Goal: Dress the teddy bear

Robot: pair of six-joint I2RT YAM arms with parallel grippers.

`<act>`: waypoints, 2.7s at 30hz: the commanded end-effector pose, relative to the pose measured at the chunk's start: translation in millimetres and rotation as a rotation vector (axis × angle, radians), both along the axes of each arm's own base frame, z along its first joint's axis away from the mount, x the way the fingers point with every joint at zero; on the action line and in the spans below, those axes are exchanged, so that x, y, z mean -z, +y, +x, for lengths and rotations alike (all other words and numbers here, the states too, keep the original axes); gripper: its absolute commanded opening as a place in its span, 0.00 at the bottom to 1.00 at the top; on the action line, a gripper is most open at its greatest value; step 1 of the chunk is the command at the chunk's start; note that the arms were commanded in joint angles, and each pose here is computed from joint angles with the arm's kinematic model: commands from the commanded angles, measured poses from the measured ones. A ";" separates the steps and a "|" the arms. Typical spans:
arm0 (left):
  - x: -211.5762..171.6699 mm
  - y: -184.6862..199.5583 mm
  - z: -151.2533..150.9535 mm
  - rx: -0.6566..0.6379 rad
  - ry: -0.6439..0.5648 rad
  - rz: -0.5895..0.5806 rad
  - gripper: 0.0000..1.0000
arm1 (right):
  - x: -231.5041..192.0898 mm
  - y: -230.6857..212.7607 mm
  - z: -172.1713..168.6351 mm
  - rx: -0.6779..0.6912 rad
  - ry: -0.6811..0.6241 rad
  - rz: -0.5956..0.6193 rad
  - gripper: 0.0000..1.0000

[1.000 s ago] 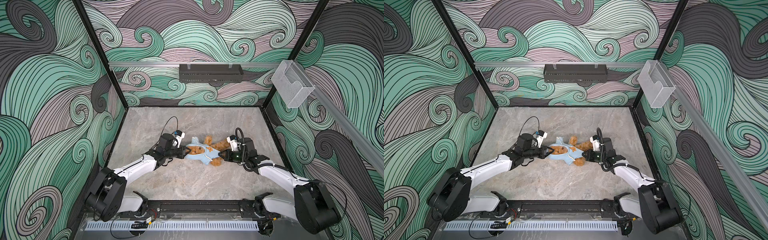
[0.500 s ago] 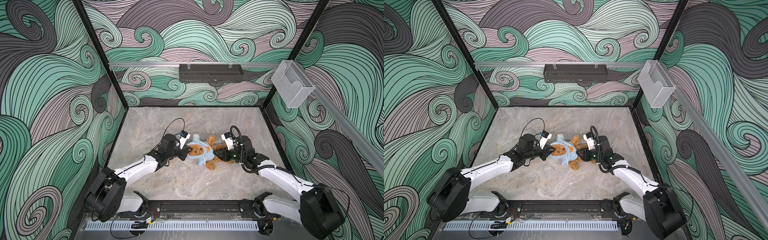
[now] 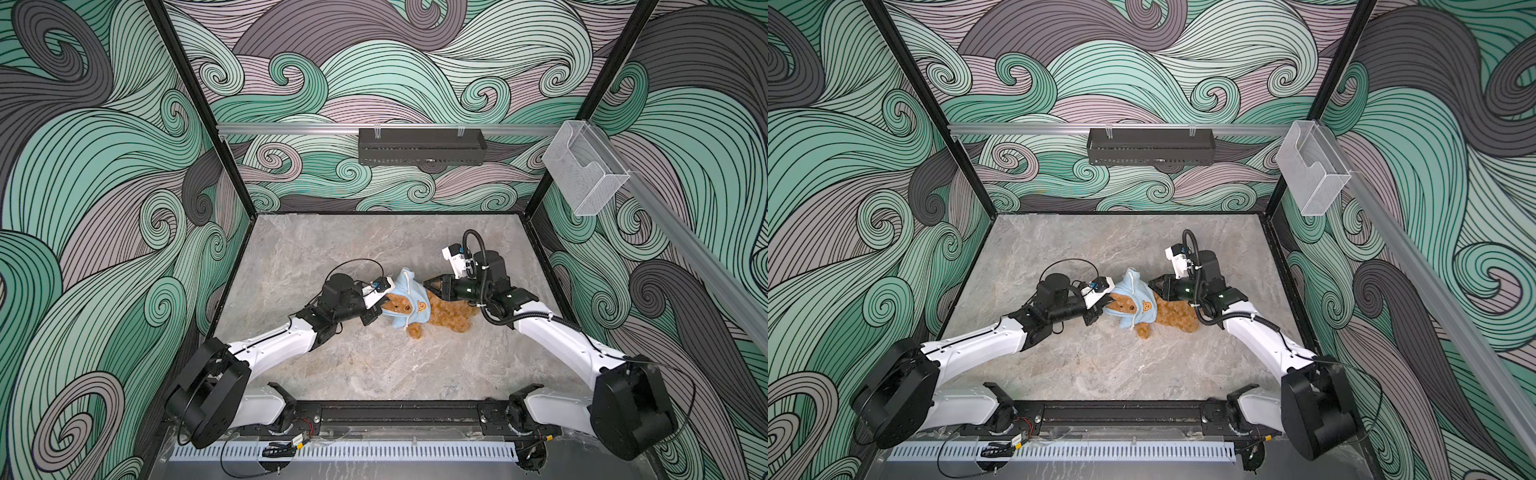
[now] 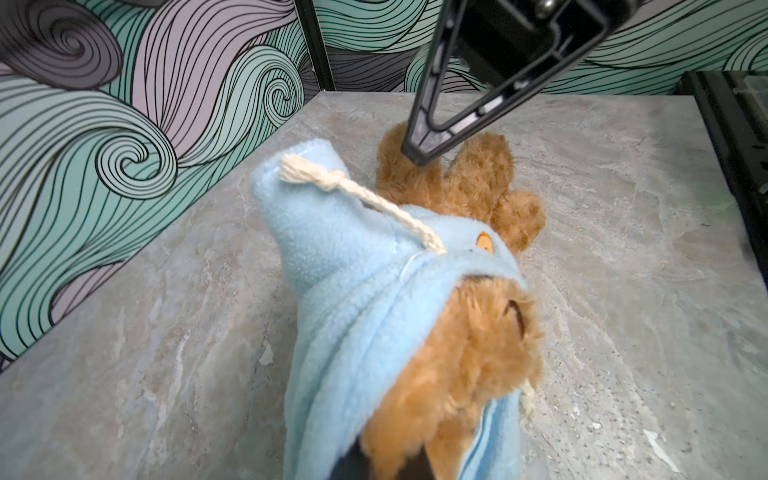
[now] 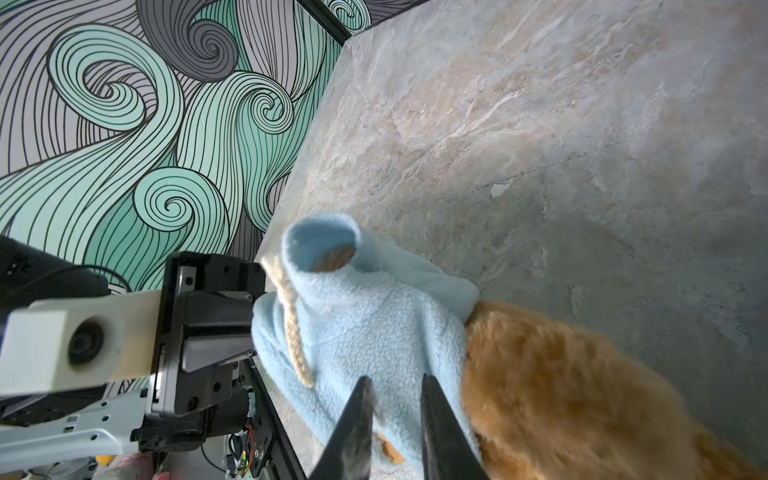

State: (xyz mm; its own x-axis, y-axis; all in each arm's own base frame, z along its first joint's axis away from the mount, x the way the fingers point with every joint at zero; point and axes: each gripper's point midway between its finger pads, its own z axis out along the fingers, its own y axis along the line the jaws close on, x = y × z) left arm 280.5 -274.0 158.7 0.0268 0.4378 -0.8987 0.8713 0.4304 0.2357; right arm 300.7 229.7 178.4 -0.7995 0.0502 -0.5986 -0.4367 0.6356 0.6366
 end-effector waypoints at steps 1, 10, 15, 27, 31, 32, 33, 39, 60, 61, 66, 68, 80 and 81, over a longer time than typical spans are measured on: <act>-28.7 -7.0 -0.2 0.055 -0.139 -0.008 0.00 | 9.9 1.9 0.3 -0.013 0.043 -0.045 0.22; -25.7 -9.6 -3.4 0.069 -0.135 0.012 0.00 | 34.2 -4.4 2.3 0.005 0.033 -0.191 0.29; -21.0 -11.1 -6.1 0.082 -0.129 0.030 0.00 | 39.2 7.3 0.9 -0.017 0.052 -0.152 0.25; -7.6 -7.9 -19.9 0.112 -0.149 0.105 0.00 | 61.0 -96.8 39.0 0.412 0.063 -0.266 0.00; -4.9 -6.0 -30.1 0.132 -0.138 0.119 0.00 | 83.7 -140.4 41.1 0.588 0.166 -0.104 0.00; -2.0 -6.0 -32.0 0.135 -0.137 0.135 0.00 | 88.4 -139.5 39.7 0.586 0.185 -0.091 0.00; -0.4 -6.0 -32.3 0.137 -0.137 0.145 0.00 | 91.4 -135.1 37.8 0.565 0.197 -0.099 0.00; -1.8 -10.5 -27.1 0.141 -0.170 0.154 0.00 | 88.1 -122.3 34.6 0.462 0.162 -0.145 0.03; -21.9 -23.6 -26.4 0.220 -0.288 0.190 0.00 | -53.2 54.7 -43.2 -0.416 -0.563 -0.138 0.70; -22.6 -23.9 -27.1 0.224 -0.293 0.192 0.00 | -48.8 57.3 -40.8 -0.421 -0.544 -0.152 0.69; -24.0 -26.0 -29.4 0.239 -0.315 0.205 0.00 | -19.4 64.4 -33.0 -0.460 -0.405 -0.222 0.66; -23.1 -27.0 -31.0 0.252 -0.328 0.215 0.00 | -8.9 66.9 -34.7 -0.486 -0.354 -0.256 0.65; -23.5 -32.2 -33.6 0.277 -0.383 0.271 0.00 | 23.0 50.1 -3.4 -0.296 -0.139 -0.453 0.07; -23.8 -32.7 -34.3 0.277 -0.387 0.274 0.00 | 24.2 47.7 0.8 -0.261 -0.113 -0.459 0.03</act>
